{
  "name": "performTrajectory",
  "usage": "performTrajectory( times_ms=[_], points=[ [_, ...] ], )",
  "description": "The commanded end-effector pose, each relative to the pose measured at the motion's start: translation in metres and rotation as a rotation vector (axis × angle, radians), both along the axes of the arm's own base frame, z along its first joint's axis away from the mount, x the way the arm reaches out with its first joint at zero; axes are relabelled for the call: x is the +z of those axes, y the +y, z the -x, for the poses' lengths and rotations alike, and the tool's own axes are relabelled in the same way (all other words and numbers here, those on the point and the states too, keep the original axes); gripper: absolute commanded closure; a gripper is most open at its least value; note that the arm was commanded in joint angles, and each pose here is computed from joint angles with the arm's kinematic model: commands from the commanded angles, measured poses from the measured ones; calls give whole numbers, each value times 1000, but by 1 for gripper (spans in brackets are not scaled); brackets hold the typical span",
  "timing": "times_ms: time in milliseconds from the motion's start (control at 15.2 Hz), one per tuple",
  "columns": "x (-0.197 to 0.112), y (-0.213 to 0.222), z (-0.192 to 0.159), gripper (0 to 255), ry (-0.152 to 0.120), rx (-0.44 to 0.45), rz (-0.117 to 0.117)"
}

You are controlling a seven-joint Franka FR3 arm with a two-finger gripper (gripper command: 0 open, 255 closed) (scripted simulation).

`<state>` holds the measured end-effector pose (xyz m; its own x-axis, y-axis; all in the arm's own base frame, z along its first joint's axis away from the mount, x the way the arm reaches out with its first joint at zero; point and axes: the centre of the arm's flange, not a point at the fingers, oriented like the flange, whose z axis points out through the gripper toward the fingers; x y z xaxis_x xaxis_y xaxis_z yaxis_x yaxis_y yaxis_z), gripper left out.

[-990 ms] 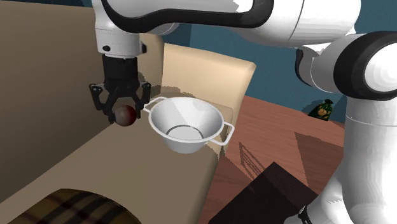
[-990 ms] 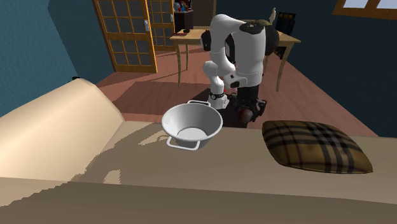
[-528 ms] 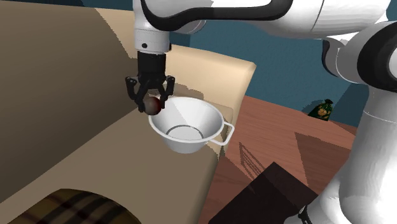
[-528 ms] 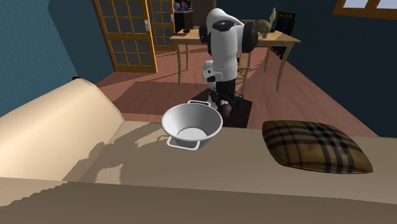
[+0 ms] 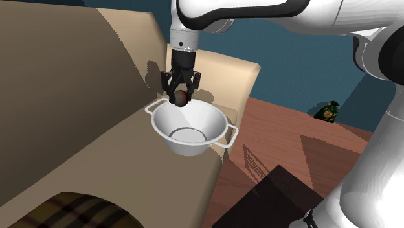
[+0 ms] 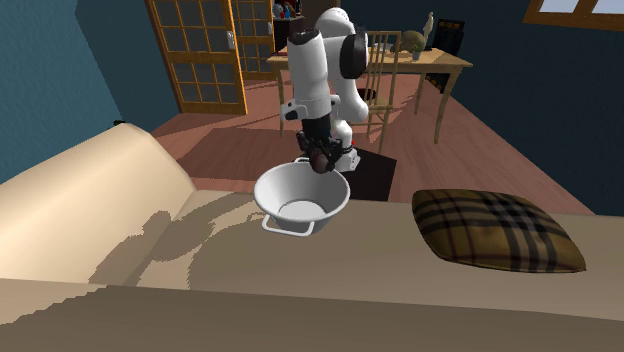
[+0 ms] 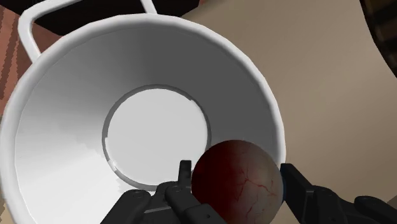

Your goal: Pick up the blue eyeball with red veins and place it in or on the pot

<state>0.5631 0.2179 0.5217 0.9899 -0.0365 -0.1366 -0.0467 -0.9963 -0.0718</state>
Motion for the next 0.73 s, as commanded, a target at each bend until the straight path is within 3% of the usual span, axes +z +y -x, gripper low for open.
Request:
performTrajectory(
  times_ms=[0, 198, 660],
  points=[
    [-1, -26, -2, 255, 0, 1, -1],
    [-1, -70, -8, 255, 0, 1, -1],
    [-38, -70, -8, 255, 0, 1, -1]
  ],
)
